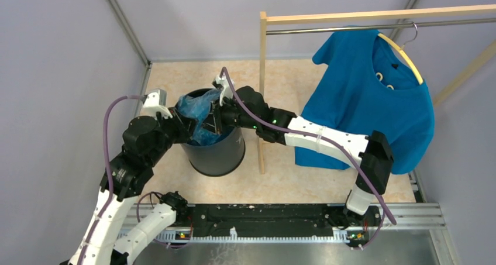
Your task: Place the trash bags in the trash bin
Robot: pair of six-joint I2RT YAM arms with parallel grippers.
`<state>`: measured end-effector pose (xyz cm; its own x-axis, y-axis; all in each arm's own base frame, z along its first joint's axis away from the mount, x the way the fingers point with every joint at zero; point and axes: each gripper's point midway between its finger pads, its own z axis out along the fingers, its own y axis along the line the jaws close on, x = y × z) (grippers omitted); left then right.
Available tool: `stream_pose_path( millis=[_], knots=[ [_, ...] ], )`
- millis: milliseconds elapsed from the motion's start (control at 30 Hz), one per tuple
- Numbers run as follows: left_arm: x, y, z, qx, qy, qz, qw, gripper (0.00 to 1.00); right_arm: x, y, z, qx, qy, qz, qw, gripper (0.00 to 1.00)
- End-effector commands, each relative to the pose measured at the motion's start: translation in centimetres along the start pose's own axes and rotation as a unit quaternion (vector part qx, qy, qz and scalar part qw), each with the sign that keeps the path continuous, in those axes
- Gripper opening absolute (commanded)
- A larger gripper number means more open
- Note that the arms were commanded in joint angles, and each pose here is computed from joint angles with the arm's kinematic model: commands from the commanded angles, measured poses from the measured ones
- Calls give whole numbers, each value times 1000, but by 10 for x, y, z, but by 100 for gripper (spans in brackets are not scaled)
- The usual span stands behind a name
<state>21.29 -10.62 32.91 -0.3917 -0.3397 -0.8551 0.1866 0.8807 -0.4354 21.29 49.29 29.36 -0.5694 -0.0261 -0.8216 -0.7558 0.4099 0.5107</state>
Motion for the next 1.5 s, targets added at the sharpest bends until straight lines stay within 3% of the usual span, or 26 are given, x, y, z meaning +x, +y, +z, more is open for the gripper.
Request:
stream_pose_path(
  millis=[0,100,300,467,667,800,1267,1400,1467],
  knots=[
    [-7,-9,5,20,-15,-4,1000,15,-43,25,-21,-34,-56,-6,998,18],
    [-12,-4,4,2,-21,-3,1000,0,-37,19,-24,-17,-42,-17,999,21],
    [-35,17,-15,-64,-59,11,996,0,-31,19,-39,19,-7,-69,997,47],
    [-43,30,-28,-101,-70,17,992,0,-38,25,-56,40,-11,-109,993,59],
    [-30,43,-37,-131,-49,10,990,0,-41,3,-65,100,1,-153,983,70],
    [-28,55,-45,-165,-47,-1,985,0,-37,-7,-65,116,10,-174,978,70],
    [-30,54,-47,-168,-52,-23,984,0,-6,1,-30,50,20,-164,985,55],
    [-34,56,-48,-172,-62,-14,983,0,-24,-17,-22,117,-6,-146,982,5],
    [-37,57,-50,-172,-71,-10,982,0,-37,-12,-30,123,-24,-139,982,0]
  ],
)
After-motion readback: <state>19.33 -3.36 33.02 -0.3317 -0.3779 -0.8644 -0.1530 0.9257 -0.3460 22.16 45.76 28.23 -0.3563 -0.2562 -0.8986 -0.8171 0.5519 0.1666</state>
